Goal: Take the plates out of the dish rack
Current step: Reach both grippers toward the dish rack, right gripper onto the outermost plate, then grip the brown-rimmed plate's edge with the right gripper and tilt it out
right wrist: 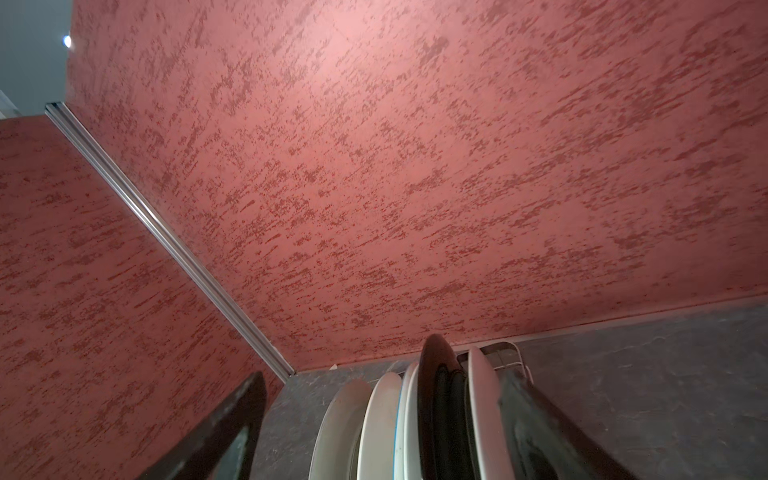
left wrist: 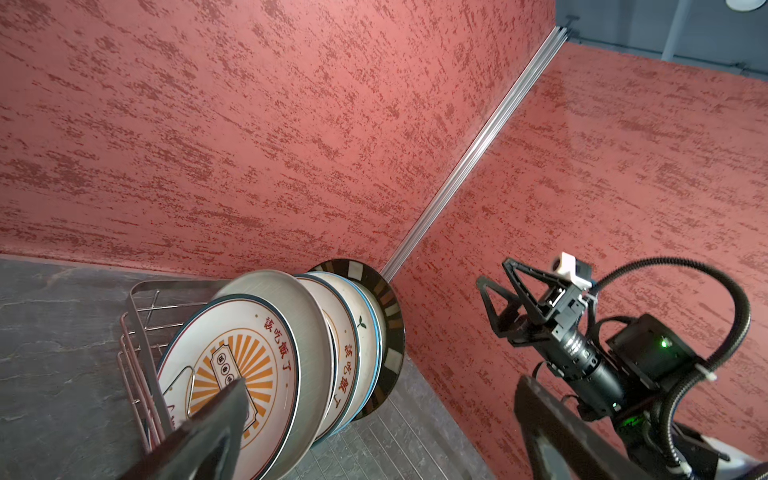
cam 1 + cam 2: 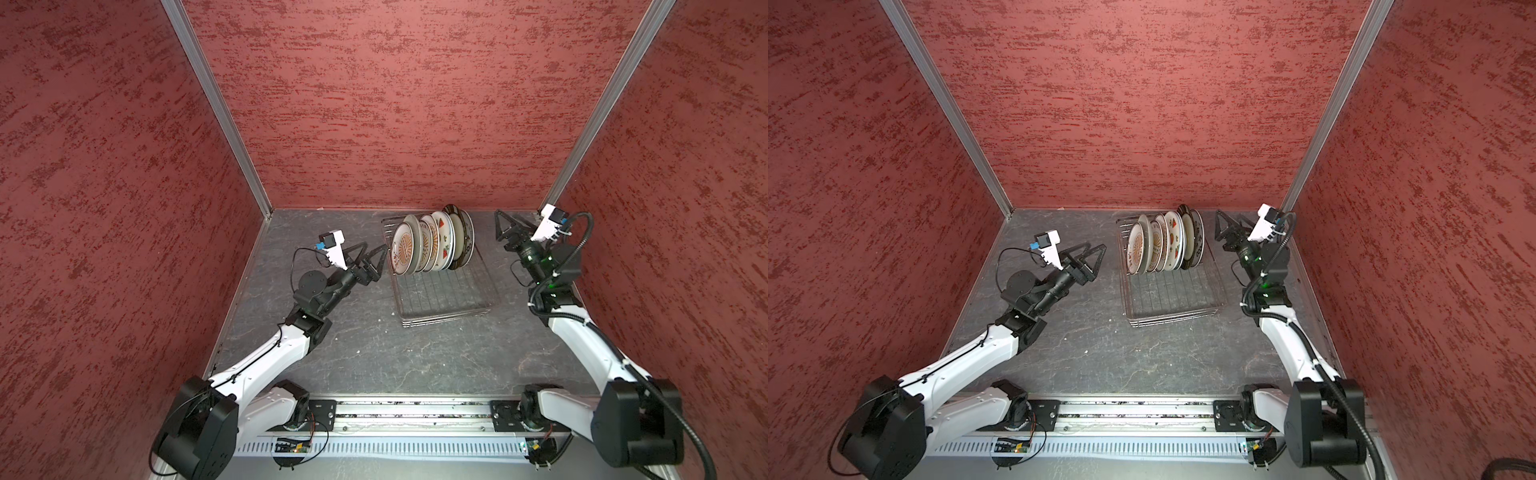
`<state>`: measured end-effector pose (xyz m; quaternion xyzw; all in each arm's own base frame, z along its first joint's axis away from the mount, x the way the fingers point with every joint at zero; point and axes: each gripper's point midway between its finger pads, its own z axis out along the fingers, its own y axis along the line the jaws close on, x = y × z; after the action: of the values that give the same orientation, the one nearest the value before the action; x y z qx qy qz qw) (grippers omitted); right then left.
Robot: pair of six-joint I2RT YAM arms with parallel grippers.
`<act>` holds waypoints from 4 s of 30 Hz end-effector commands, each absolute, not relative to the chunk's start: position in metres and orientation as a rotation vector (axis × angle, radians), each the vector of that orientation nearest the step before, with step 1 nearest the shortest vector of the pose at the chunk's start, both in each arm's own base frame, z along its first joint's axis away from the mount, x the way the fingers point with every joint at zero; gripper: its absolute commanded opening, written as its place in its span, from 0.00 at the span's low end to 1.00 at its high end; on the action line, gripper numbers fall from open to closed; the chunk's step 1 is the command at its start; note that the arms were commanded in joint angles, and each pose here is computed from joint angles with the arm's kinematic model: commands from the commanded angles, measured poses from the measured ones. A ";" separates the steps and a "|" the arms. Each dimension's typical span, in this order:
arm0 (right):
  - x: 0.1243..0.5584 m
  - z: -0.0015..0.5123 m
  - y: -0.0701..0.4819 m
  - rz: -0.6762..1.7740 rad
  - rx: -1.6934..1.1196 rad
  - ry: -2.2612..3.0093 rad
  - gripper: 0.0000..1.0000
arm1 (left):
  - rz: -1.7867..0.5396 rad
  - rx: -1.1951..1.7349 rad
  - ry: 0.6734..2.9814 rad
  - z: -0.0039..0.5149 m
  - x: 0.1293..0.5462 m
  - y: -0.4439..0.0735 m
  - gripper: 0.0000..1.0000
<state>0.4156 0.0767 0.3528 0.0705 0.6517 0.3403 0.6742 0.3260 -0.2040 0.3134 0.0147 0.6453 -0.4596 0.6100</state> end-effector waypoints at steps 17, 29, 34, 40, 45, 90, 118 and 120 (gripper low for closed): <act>0.502 0.273 0.132 0.281 0.058 1.932 0.60 | -1.041 0.081 1.590 0.283 0.356 -0.245 0.99; 0.517 0.244 0.135 0.203 0.044 2.037 0.41 | -1.057 0.050 1.611 0.275 0.364 -0.253 0.99; 0.515 0.230 0.135 0.118 0.054 2.096 0.37 | -1.058 0.046 1.611 0.274 0.364 -0.253 0.99; 0.503 0.217 0.147 0.130 0.044 2.126 0.35 | -1.064 0.078 1.619 0.273 0.361 -0.256 0.99; 0.499 0.208 0.142 0.094 0.064 2.146 0.33 | -1.063 0.082 1.620 0.269 0.360 -0.256 1.00; 0.472 0.286 0.131 0.007 0.101 1.950 0.09 | -0.975 0.057 1.682 0.258 0.350 -0.238 0.99; 0.378 0.363 0.095 0.111 0.200 1.673 0.09 | -0.960 0.125 1.681 0.272 0.333 -0.238 0.99; 0.369 0.365 0.093 0.142 0.206 1.653 0.09 | -0.966 0.132 1.678 0.273 0.331 -0.239 0.99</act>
<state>0.3755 0.0971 0.2861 0.0361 0.8221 -0.0015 0.5681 0.3383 -0.2343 0.2629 0.0342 0.7227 -0.4039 0.5599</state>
